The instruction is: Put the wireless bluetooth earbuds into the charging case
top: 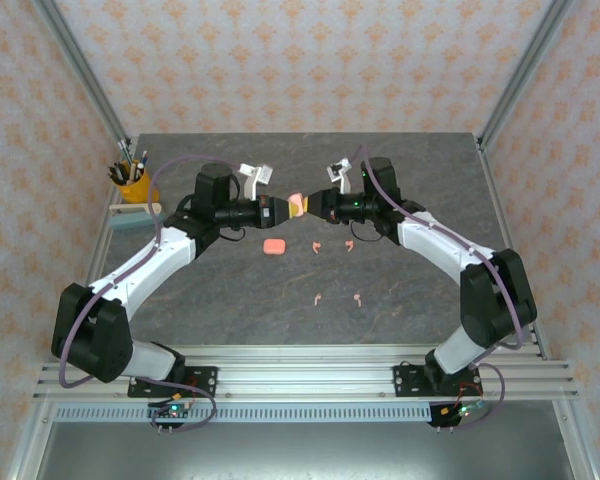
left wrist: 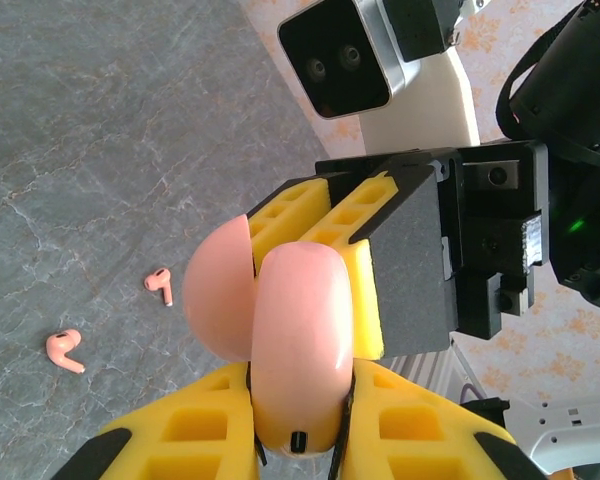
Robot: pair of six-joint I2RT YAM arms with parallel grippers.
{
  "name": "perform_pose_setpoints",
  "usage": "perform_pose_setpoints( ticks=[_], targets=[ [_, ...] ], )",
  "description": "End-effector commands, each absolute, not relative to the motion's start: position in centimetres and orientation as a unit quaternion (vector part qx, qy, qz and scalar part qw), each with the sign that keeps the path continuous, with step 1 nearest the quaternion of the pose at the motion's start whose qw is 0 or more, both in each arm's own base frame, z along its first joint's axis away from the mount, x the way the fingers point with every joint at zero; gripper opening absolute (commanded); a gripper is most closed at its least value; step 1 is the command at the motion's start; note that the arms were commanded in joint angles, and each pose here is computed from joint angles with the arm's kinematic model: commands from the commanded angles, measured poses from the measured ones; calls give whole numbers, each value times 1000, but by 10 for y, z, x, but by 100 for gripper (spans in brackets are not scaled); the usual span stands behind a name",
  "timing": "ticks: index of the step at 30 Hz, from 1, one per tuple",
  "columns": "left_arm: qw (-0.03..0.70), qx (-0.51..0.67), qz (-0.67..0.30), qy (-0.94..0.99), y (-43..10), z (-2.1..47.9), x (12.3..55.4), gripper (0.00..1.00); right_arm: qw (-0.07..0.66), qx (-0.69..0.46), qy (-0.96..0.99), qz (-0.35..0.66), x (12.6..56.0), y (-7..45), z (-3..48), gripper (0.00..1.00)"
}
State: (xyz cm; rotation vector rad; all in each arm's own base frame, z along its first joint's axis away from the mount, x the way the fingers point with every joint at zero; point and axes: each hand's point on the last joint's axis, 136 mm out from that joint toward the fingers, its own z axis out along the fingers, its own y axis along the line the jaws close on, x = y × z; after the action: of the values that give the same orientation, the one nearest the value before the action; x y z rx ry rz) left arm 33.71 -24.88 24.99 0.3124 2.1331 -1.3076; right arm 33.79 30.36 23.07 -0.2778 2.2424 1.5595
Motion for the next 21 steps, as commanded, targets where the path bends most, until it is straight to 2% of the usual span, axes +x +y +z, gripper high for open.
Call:
perform_pose_setpoints(
  ticks=[1,11,13,16,18,21],
  targets=[
    [315,147,-518,782,-258,272,332,0,229,-113,786,563,350,309,248,19],
    [314,145,-514,785,-257,270,332,0,234,-106,790,556,353,308,248,0],
    [315,141,-508,789,-256,267,334,4,234,-103,794,551,354,307,247,0],
    [320,136,-497,795,-253,266,336,21,237,-96,804,537,355,303,245,0],
    [325,131,-486,801,-249,265,339,42,237,-92,817,518,356,299,240,0],
    [332,128,-473,806,-243,267,341,66,230,-96,841,479,356,292,230,0]
  ],
)
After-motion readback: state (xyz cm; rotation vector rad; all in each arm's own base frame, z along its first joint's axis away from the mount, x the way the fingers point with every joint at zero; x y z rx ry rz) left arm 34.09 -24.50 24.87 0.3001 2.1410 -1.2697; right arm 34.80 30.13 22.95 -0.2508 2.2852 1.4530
